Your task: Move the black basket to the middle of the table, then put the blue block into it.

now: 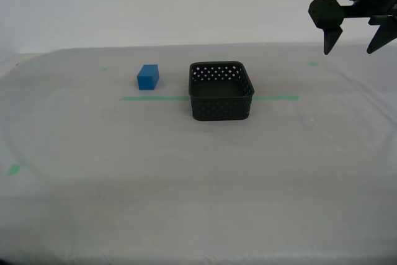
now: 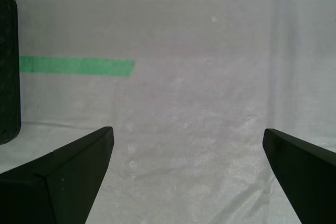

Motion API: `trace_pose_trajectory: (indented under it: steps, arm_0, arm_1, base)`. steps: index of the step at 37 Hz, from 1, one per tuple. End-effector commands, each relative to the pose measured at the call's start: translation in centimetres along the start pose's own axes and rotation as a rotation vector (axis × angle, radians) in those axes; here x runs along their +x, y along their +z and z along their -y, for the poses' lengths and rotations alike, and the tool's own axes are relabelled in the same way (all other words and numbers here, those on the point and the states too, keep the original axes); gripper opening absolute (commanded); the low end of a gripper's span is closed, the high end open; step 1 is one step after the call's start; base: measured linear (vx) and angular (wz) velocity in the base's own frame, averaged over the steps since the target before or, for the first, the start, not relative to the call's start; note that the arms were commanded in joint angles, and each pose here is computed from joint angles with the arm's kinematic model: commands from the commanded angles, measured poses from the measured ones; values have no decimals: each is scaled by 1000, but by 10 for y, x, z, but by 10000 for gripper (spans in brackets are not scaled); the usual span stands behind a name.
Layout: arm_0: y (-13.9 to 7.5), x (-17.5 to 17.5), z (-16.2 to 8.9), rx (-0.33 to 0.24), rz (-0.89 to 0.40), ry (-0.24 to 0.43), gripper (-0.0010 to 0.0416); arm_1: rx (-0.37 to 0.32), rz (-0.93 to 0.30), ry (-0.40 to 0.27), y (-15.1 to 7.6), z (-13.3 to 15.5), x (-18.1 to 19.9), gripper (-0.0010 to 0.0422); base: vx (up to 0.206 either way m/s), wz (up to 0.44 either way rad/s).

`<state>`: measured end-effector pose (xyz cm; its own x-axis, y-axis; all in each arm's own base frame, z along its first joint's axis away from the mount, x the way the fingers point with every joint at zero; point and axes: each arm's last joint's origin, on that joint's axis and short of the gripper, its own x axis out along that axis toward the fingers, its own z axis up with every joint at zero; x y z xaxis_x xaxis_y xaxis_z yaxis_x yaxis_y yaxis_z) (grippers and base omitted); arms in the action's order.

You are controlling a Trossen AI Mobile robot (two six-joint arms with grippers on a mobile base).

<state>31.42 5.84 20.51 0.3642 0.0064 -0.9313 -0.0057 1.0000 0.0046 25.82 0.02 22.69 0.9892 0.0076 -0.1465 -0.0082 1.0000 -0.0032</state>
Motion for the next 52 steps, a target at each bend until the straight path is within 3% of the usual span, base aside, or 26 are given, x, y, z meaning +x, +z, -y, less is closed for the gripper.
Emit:
trace_pose_trajectory:
  steps: [1, 31, 52]
  arm_0:
    - [0, 0, 0, 0, 1, -2, 398]
    - [0, 0, 0, 0, 2, -2, 399]
    - [0, 0, 0, 1, 2, -2, 399]
  arm_1:
    - [1, 5, -1, 1, 0, 0, 0]
    - [-26, -9, 6, 2, 0, -1, 0]
    - [-20, -340, -19, 41, 10, -3, 0]
  base:
    - [0, 0]
    - [0, 0]
    - [0, 0]
